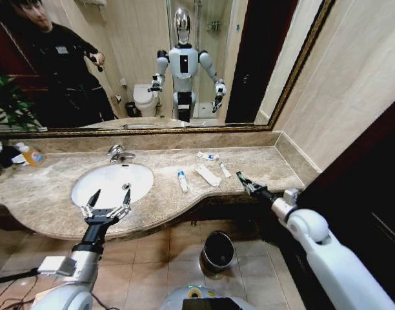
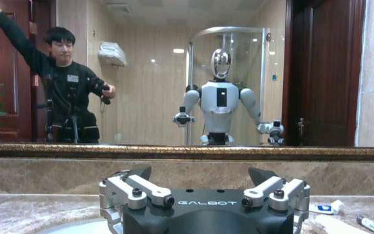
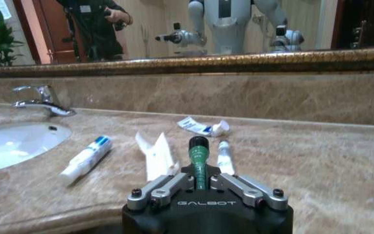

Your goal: Pick up the trash from the sink and place it in the trash bin.

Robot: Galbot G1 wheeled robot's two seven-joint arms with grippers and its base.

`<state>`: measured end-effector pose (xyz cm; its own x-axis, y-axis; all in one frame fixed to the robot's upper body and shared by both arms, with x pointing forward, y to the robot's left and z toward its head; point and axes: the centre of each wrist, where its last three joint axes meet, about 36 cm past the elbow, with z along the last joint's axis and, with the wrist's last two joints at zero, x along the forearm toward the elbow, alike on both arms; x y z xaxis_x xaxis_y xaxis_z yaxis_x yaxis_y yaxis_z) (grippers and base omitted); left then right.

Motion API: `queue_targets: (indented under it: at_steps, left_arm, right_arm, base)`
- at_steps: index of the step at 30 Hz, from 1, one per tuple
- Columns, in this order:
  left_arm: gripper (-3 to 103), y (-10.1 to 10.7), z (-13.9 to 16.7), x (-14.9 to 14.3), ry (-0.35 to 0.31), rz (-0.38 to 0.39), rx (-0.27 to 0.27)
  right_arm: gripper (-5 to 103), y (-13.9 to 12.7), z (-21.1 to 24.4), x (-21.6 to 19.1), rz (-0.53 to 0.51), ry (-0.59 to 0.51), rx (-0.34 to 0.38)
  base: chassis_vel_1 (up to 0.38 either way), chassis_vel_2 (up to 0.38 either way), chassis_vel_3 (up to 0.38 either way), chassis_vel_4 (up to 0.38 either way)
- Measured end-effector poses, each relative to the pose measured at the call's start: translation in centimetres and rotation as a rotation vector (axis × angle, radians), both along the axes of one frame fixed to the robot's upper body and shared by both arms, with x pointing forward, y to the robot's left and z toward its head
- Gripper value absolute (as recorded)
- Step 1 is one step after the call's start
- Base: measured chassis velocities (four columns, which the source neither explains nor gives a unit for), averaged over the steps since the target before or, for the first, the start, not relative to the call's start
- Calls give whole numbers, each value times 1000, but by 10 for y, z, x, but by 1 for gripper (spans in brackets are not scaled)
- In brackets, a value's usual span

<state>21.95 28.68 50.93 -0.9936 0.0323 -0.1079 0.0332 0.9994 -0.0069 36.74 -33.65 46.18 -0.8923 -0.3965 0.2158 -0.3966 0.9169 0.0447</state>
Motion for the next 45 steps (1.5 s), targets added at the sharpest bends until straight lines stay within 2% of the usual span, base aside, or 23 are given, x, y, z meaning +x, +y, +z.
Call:
queue_targets:
  at_steps: [8, 13, 18, 28, 33, 38, 45]
  left_arm:
    - [100, 0, 0, 0, 0, 0, 0]
    - [100, 0, 0, 0, 0, 0, 0]
    - [100, 0, 0, 0, 0, 0, 0]
    - [100, 0, 0, 0, 0, 0, 0]
    - [100, 0, 0, 0, 0, 0, 0]
    - [100, 0, 0, 0, 0, 0, 0]
    - [100, 0, 0, 0, 0, 0, 0]
  right_arm:
    - [8, 19, -40, -34, -10, 2, 15]
    - [8, 22, -56, -44, -12, 13, 20]
    - [8, 24, -103, -58, -28, 68, -1]
    - [8, 39, -184, -59, -72, 198, 4]
    - [8, 51, -213, -55, -84, 228, -3]
    - [8, 68, -268, -57, -104, 287, -31]
    - [8, 81, -301, -59, -116, 323, -59]
  base:
    - [0, 0, 0, 0]
    - [0, 0, 0, 0]
    - [0, 0, 0, 0]
    - [0, 0, 0, 0]
    - [0, 0, 0, 0]
    - [0, 0, 0, 0]
    - [0, 0, 0, 0]
